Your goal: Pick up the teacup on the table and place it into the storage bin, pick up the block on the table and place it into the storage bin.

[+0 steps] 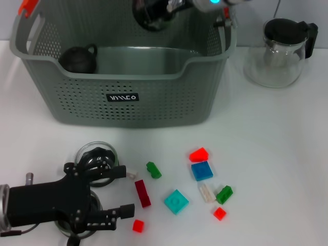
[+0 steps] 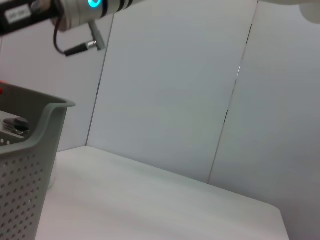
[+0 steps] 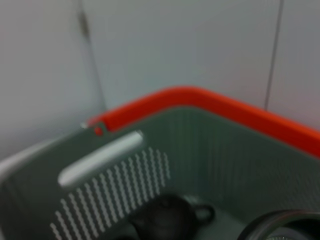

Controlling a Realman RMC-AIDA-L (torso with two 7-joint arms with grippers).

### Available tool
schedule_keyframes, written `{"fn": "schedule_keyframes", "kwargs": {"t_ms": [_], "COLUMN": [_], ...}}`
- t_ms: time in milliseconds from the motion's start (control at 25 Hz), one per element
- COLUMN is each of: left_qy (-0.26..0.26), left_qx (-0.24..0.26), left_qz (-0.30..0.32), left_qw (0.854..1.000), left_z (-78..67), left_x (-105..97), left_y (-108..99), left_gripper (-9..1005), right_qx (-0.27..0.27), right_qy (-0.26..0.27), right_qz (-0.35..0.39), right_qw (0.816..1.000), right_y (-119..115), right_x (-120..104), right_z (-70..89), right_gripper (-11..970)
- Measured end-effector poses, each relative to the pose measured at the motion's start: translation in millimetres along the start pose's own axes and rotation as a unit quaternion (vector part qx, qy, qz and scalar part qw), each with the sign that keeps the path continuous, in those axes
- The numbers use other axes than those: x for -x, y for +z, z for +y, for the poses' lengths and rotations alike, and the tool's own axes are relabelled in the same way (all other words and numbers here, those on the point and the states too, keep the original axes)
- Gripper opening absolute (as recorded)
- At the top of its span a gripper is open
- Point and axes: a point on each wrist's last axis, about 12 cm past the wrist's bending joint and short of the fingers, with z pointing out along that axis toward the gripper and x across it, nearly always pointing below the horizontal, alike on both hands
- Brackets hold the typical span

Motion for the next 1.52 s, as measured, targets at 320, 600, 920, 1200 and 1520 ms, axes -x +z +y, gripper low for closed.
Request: {"fn": "schedule_keyframes", "kwargs": {"t_ms": [320, 600, 920, 1200, 1520], "left_qy": [-0.001, -0.004, -0.004, -0.003, -0.003], "left_qx": [0.002, 0.003, 0.006, 0.006, 0.007], "left_qz": [0.001, 0.002, 0.002, 0.002, 0.002], "left_qw": [1.000, 1.000, 1.000, 1.000, 1.000], "left_z": [0.1, -0.8, -0.6, 0.0, -0.1], "left_x": [-1, -2, -3, -2, -2], "left_y": [0, 0, 0, 0, 0], "left_gripper": [839, 839, 839, 839, 839], "right_qx": [-0.029, -0.021, -0.014, -0.017, -0.023], "right_qy": [0.001, 0.002, 0.002, 0.001, 0.007], "right_qz": [0.046, 0.063, 0.075, 0.079, 0.063], "right_qw": [0.999, 0.998, 0.997, 0.997, 0.998], "right_y": [14, 13, 11, 10, 6], "right_x": [-16, -23, -26, -28, -28], "right_z": [3.3, 2.7, 2.3, 1.1, -5.0], "right_gripper": [59, 59, 59, 89, 220]}}
